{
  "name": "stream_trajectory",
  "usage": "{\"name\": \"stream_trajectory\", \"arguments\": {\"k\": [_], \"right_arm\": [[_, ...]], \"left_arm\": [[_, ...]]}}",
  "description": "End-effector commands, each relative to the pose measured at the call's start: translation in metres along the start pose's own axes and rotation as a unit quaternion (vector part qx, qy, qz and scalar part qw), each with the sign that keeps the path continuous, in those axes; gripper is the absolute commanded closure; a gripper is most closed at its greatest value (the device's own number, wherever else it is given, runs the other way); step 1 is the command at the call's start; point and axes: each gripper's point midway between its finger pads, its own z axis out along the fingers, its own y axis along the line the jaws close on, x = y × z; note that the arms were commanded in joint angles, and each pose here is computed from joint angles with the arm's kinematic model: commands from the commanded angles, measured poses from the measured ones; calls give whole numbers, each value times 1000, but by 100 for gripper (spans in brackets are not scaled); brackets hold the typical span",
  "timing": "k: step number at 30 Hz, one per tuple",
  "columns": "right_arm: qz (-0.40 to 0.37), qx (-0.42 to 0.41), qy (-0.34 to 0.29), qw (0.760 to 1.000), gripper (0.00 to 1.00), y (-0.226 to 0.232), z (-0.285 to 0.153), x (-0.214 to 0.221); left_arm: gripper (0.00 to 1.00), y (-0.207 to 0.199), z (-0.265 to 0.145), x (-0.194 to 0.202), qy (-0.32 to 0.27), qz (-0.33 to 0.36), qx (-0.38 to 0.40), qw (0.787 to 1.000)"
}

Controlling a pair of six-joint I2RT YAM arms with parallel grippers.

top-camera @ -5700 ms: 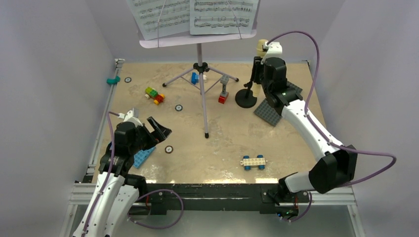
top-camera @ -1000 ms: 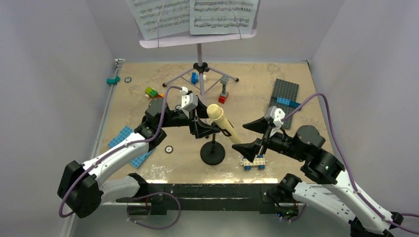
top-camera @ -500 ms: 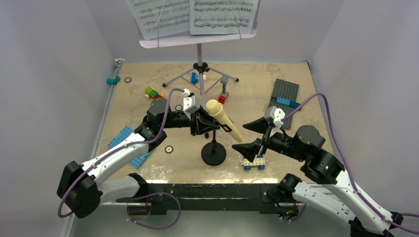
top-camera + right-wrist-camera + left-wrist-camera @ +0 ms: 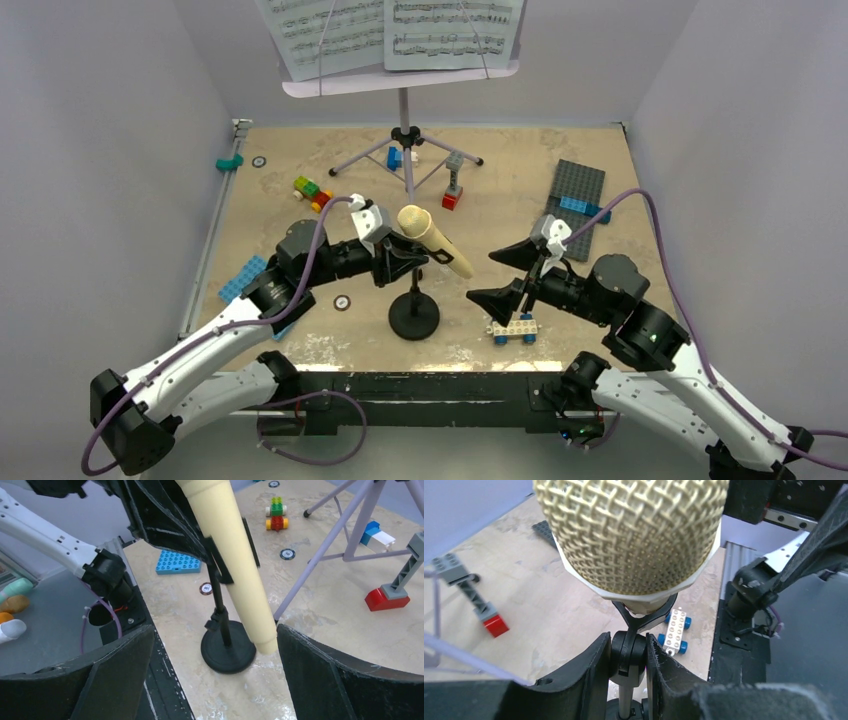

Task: Pack up the instrument practice props

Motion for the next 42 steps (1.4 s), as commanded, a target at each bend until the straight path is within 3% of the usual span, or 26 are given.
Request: {"name": "stream_trajectory", "arguments": {"k": [1, 6, 16, 27, 42], "right_arm": [[28, 28, -34, 999, 2, -9, 4, -3], [102, 119, -34, 987, 1, -39, 9, 4], [174, 56, 10, 983, 2, -24, 48, 43], [193, 4, 59, 979, 19, -19, 94, 81], [199, -23, 102, 974, 37, -17, 142, 107]], "left_arm": [[100, 24, -20, -35, -59, 25, -108, 992], [100, 46, -39, -34, -75, -6, -205, 976], [100, 67, -62, -18, -114, -60, -328, 936], [100, 43, -33, -6, -89, -41, -318, 943], [100, 48, -35, 15, -58, -67, -345, 934]]}}
